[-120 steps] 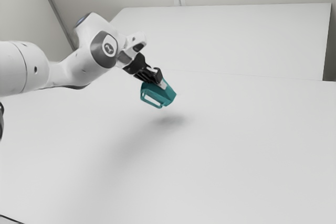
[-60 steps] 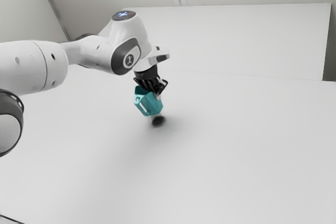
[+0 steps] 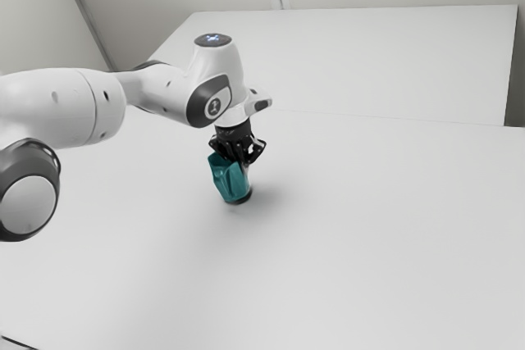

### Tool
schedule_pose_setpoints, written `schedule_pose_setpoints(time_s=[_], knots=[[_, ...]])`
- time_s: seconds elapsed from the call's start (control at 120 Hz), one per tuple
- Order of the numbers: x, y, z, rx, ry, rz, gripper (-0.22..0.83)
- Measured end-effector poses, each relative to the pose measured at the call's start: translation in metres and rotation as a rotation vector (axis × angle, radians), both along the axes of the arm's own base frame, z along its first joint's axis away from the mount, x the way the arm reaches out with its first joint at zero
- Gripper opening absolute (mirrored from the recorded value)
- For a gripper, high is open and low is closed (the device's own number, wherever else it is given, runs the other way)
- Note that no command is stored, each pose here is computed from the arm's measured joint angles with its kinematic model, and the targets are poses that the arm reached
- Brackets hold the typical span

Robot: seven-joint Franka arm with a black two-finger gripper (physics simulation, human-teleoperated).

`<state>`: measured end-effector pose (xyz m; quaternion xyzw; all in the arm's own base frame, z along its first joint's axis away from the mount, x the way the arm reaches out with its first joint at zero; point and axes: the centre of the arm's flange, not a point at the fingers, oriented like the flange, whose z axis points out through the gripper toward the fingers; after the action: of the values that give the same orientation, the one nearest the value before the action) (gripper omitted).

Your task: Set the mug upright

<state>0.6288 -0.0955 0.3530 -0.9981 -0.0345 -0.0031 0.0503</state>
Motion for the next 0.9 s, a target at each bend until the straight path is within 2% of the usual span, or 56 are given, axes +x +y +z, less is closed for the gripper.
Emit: schedule_pose_setpoints(time_s=[0.25,0.45,0.55,0.767,0.9], knots=[[0.000,0.001,-0.012,0.006,0.011,0.072,-0.15],[0.001,0.003,-0.014,0.000,0.011,0.106,0.23],[0.000,0.002,-0.004,-0.005,-0.002,0.116,0.37],[-0.003,0.000,0.034,-0.024,-0.053,0.127,0.51],[-0.017,0.003,0.099,-0.057,-0.115,0.138,0.55]])
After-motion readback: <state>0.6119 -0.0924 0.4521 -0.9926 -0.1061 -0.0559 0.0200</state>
